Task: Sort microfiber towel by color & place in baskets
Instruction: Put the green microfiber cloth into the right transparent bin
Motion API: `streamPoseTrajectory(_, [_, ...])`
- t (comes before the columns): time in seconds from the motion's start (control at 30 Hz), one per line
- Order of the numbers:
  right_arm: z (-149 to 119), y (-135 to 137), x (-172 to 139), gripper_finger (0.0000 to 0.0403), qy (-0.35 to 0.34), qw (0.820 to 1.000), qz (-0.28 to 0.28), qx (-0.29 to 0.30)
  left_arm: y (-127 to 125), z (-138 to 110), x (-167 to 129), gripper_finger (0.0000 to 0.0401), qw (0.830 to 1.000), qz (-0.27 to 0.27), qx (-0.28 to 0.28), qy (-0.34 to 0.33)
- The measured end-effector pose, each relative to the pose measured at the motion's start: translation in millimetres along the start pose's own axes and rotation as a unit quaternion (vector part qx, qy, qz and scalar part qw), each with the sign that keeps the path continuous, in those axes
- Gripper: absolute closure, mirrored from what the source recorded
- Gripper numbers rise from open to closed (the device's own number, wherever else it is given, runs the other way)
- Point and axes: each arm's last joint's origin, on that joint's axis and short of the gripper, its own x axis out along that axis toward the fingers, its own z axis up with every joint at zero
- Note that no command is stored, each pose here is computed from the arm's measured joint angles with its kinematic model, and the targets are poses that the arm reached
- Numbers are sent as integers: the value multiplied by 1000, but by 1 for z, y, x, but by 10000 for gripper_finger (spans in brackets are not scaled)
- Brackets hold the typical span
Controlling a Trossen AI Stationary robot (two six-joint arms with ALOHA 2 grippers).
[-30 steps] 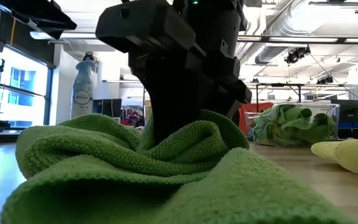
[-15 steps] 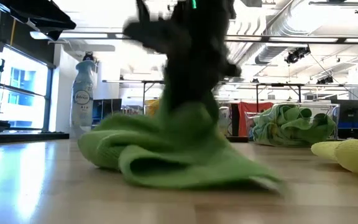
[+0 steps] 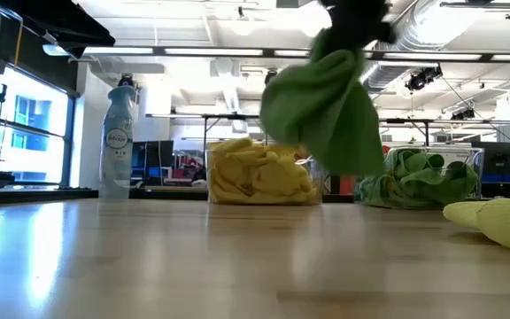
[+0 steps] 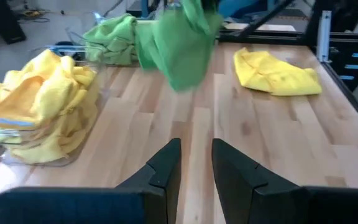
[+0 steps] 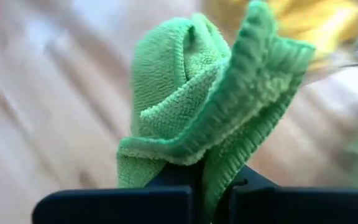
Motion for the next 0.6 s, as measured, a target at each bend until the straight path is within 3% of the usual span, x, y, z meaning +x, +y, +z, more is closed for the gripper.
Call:
streamPoseTrajectory(0.17, [-7,-72,-45,402,-87,994,-15,68,2,3,0,325,999,40,-7,-20])
streamPoseTrajectory(0.37, [-18,-146,-93,402,-193,967,-73,147,7,8,-1,325,992,117,-20,-51])
streamPoseTrajectory(0.47, [-22,-171,-101,402,-199,956,-121,177,11,8,-1,325,984,166,-39,-58])
streamPoseTrajectory(0.6, [-21,-194,-92,402,-154,952,-182,192,15,9,-1,325,977,199,-54,-62])
